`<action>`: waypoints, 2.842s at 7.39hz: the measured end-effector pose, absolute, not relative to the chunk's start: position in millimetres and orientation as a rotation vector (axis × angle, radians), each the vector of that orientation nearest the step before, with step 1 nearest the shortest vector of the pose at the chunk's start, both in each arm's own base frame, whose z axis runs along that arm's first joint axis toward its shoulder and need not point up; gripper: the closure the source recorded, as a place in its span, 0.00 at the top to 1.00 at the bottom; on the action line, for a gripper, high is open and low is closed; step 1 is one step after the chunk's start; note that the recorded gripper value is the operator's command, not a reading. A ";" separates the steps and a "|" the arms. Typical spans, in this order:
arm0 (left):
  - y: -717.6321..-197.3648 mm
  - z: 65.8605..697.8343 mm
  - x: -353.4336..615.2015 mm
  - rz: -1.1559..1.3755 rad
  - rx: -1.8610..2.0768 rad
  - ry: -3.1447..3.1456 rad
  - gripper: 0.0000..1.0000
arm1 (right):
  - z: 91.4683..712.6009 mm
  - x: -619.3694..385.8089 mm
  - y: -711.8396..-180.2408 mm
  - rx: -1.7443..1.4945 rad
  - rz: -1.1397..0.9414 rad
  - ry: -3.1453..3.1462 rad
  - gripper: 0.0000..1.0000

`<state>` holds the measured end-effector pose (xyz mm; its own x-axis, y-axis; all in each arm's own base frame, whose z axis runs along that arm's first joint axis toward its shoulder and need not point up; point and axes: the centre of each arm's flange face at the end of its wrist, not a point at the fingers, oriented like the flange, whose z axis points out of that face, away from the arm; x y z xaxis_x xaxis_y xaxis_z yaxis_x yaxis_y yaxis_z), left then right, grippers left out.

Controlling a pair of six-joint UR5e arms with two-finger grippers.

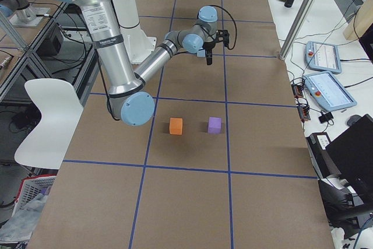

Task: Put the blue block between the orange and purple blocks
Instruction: 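Grasp the light blue cube with the right gripper while the left arm withdraws, then carry the light blue cube with the right gripper toward the purple cube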

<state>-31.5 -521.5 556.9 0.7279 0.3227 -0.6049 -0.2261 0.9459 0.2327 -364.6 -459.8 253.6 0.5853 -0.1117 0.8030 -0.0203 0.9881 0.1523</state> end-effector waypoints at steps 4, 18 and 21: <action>-483.3 572.5 -70.1 0.291 0.165 0.685 1.00 | 188.9 -524.4 -438.7 0.186 -0.027 -0.834 0.99; -470.8 568.8 -67.8 0.199 0.141 0.721 1.00 | 231.0 -550.3 -465.8 0.184 -0.040 -0.799 0.03; -457.0 568.5 -61.4 0.111 0.104 0.816 1.00 | 289.2 -388.2 -489.6 0.199 -0.136 -0.788 0.09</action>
<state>-61.4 -457.0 568.5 0.6801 0.1389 -0.7198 -0.0590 0.9891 0.1351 -388.2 -489.6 289.2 0.6980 -0.1951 0.6890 0.0472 0.9726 0.2276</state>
